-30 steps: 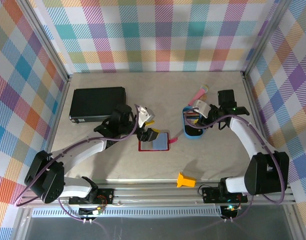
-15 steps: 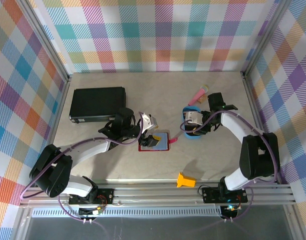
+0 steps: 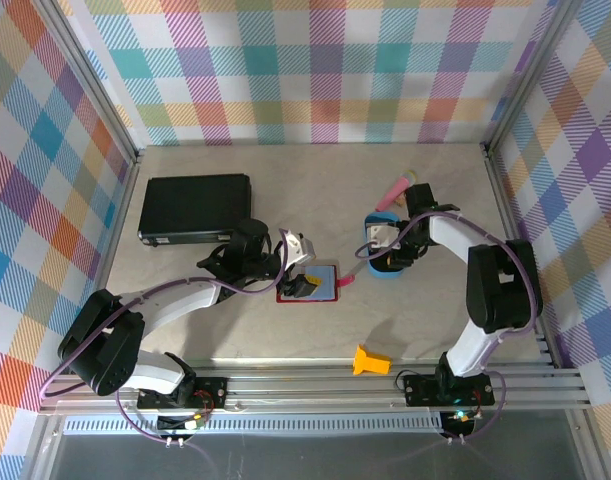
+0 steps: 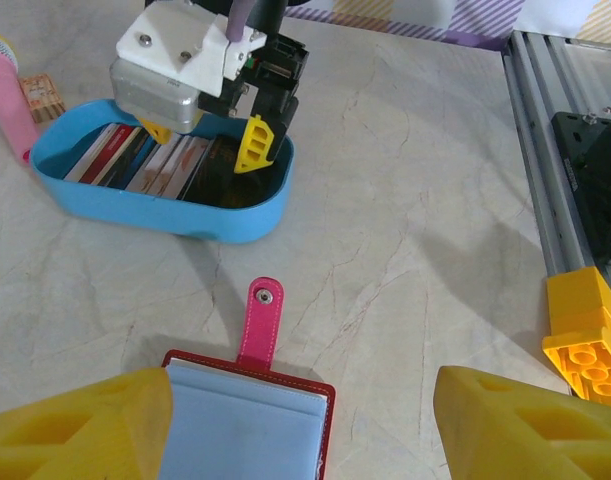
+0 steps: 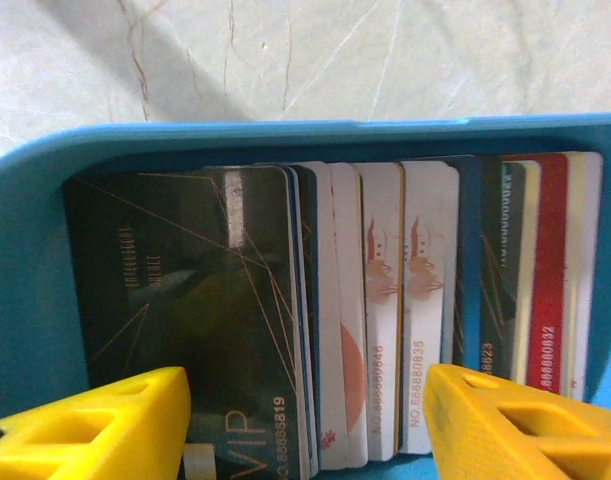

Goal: Put the credit cards into the card holder

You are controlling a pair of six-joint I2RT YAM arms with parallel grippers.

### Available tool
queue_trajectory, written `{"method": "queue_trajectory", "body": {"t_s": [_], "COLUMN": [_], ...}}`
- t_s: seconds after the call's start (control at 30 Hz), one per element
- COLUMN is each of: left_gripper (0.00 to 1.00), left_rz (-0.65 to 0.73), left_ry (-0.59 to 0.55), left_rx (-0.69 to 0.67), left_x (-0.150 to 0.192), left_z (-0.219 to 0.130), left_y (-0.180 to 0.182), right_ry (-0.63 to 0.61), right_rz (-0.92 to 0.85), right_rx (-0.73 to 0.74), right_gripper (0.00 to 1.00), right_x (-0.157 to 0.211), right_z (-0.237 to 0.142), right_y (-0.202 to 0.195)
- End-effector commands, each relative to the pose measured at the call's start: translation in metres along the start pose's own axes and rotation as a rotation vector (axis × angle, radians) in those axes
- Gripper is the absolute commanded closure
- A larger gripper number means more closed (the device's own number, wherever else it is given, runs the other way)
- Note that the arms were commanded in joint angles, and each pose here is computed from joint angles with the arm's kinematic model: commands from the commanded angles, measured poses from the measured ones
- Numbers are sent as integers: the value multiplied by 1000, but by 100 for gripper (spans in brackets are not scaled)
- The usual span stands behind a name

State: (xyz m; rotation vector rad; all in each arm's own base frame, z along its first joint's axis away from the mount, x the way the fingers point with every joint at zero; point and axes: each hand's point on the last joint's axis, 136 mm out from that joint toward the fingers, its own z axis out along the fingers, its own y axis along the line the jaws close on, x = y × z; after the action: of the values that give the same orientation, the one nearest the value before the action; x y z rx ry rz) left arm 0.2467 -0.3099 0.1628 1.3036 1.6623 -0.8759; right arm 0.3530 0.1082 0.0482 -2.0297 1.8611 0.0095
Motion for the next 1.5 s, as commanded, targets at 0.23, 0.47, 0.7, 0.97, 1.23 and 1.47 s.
{"method": "queue_trajectory", "body": {"t_s": [0.23,0.47,0.7,0.97,1.23,1.47], "left_gripper": [31,32,32,32,32,33], "left_rz": [28,21,10,-8,-18,-19], "left_ry": [2,8,13,8,9,18], "left_rx": [-1,-7,-4,2,4,6], "left_x": [4,7,9,8,9,11], "left_z": [5,7,9,12,13,15], "left_y": [0,2,3,3,3,1], "right_ry": [-37,-12,-25,-28,-34,-33], "right_rz": [-84,-79,-45,-22,-3,8], "right_rx": [-48,-33,-11,11,27,16], "right_gripper": [37,48,68,88,100,70], "right_x": [-11,-6,-9,-11,-13,-12], "right_z": [5,10,12,7,-6,-15], "right_y": [0,-9,-16,-20,-23,-17]}}
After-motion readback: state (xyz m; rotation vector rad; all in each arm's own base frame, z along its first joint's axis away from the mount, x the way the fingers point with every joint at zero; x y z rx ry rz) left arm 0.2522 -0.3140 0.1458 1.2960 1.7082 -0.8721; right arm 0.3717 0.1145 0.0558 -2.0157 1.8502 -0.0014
